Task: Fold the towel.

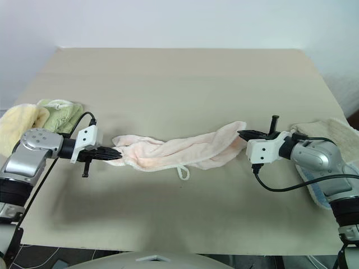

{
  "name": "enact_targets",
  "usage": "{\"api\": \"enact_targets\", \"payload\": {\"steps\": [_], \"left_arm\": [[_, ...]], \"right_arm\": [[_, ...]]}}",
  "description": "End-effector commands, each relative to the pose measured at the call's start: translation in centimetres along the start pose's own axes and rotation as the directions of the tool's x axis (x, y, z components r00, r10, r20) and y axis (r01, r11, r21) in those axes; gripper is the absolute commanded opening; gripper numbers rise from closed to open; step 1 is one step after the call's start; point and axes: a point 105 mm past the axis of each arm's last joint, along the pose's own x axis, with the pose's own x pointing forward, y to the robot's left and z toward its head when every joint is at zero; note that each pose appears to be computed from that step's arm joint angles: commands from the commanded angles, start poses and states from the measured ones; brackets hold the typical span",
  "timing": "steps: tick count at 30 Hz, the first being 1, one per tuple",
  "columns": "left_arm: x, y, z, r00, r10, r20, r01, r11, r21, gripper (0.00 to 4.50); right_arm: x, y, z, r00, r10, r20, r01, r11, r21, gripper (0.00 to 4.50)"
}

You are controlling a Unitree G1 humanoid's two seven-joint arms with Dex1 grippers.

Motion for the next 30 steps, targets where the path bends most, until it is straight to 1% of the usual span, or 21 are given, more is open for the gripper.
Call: {"api": "enact_targets", "payload": {"steps": [1,3,4,5,6,7,9,13,17,19,21,23,24,26,28,30], "left_arm": [[-1.8,2.8,2.8,0.982,0.144,0.123,-0.144,0.990,-0.006,0.00],[-3.4,5.8,5.5,0.920,0.298,0.255,-0.286,0.955,-0.081,0.00],[-4.4,7.3,7.0,0.872,0.372,0.319,-0.356,0.928,-0.112,0.00],[-5.0,8.2,7.9,0.837,0.416,0.357,-0.395,0.909,-0.133,0.00],[-5.2,8.6,8.2,0.819,0.436,0.373,-0.413,0.899,-0.143,0.00],[-5.8,9.5,8.9,0.784,0.477,0.396,-0.436,0.879,-0.194,0.00],[-7.5,11.9,11.1,0.672,0.578,0.463,-0.500,0.816,-0.291,0.00],[-9.7,14.8,14.2,0.509,0.684,0.523,-0.554,0.725,-0.409,0.00],[-11.4,16.6,16.8,0.398,0.729,0.556,-0.581,0.670,-0.463,0.00],[-12.1,16.9,17.9,0.372,0.725,0.579,-0.592,0.666,-0.454,0.00],[-12.4,16.7,18.3,0.393,0.703,0.592,-0.600,0.684,-0.414,0.00],[-12.2,16.0,17.5,0.463,0.660,0.591,-0.570,0.732,-0.372,0.00],[-12.0,15.5,17.0,0.505,0.630,0.590,-0.547,0.762,-0.347,0.00],[-11.1,13.5,15.2,0.623,0.530,0.575,-0.469,0.842,-0.267,0.00],[-10.1,11.3,12.9,0.733,0.432,0.525,-0.379,0.901,-0.211,0.00],[-9.4,9.6,11.3,0.792,0.375,0.483,-0.306,0.927,-0.218,0.00]], "right_arm": [[-1.1,-3.6,-1.0,0.991,-0.121,-0.048,0.120,0.992,-0.036,0.01],[-1.7,-5.9,-1.7,0.976,-0.203,-0.082,0.203,0.979,-0.017,0.01],[-2.1,-7.1,-2.2,0.966,-0.238,-0.105,0.238,0.971,-0.010,0.01],[-2.4,-7.8,-2.5,0.959,-0.258,-0.121,0.259,0.966,-0.007,0.01],[-2.5,-8.1,-2.7,0.955,-0.266,-0.129,0.267,0.964,-0.004,0.01],[-2.8,-8.8,-3.1,0.946,-0.289,-0.147,0.291,0.957,-0.010,0.01],[-3.7,-11.4,-4.2,0.908,-0.368,-0.198,0.373,0.928,-0.014,0.01],[-4.8,-15.3,-5.4,0.844,-0.473,-0.252,0.481,0.876,-0.034,0.01],[-5.8,-18.9,-5.6,0.789,-0.556,-0.262,0.565,0.824,-0.047,0.01],[-6.5,-20.4,-5.2,0.772,-0.585,-0.249,0.594,0.803,-0.047,0.01],[-6.9,-21.1,-4.7,0.779,-0.586,-0.224,0.596,0.803,-0.025,0.01],[-7.0,-20.3,-4.3,0.823,-0.533,-0.198,0.547,0.837,0.021,0.01],[-6.8,-19.4,-4.1,0.854,-0.488,-0.182,0.503,0.863,0.044,0.01],[-6.3,-16.8,-3.7,0.913,-0.381,-0.147,0.398,0.911,0.107,0.01],[-5.8,-13.5,-3.3,0.962,-0.247,-0.114,0.264,0.949,0.173,0.01],[-5.7,-10.5,-2.7,0.988,-0.128,-0.087,0.145,0.962,0.233,0.01]]}}
